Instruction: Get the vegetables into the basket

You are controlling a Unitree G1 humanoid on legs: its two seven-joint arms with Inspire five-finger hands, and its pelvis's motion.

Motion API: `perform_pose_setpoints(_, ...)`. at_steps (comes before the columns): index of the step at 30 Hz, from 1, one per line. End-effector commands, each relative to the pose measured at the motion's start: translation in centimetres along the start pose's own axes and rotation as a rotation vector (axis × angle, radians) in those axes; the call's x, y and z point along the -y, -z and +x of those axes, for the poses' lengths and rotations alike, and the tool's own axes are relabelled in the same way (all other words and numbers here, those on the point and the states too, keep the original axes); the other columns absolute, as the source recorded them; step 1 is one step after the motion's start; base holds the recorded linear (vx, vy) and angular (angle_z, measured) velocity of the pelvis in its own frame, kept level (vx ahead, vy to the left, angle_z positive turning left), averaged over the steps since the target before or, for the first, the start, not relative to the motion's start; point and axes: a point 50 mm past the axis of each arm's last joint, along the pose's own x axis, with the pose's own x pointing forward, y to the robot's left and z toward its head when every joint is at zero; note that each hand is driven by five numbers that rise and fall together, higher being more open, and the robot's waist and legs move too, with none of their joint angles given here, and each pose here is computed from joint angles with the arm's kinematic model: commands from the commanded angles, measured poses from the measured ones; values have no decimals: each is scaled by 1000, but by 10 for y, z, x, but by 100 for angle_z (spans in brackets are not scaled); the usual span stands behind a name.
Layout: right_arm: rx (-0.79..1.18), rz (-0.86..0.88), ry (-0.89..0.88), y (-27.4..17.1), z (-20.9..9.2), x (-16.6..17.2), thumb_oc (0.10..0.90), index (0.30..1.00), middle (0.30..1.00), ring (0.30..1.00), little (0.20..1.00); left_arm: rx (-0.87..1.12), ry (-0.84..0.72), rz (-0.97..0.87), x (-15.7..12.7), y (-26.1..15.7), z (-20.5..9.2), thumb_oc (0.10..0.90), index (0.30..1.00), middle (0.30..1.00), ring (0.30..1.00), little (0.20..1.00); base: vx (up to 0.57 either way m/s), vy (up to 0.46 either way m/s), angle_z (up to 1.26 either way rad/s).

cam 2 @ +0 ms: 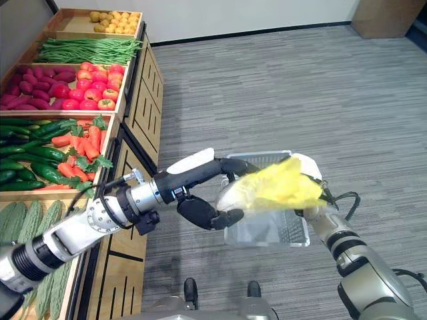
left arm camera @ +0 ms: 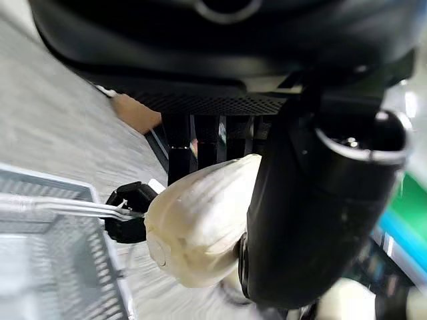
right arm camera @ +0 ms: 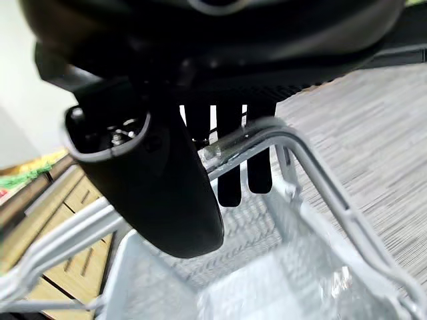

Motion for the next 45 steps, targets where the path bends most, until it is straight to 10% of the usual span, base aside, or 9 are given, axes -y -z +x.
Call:
perform_pose_setpoints(1,334,208,358,-93,34,94,400,300,300,300,300,218,-4,182,-13,-31,15,400,300,300,300,300,0,0,0)
perform_pose_setpoints(24,526,498,324,-136,14,80,400,300,300,300,300,-99,-55,419,25,51,31,400,300,300,300,300,4,1,0)
perform_pose_setpoints(45,601,561,246,-128,-13,70,400,300,300,300,300,-673,-55,794,31,145,-29,400,300,300,300,300,2,-6,0)
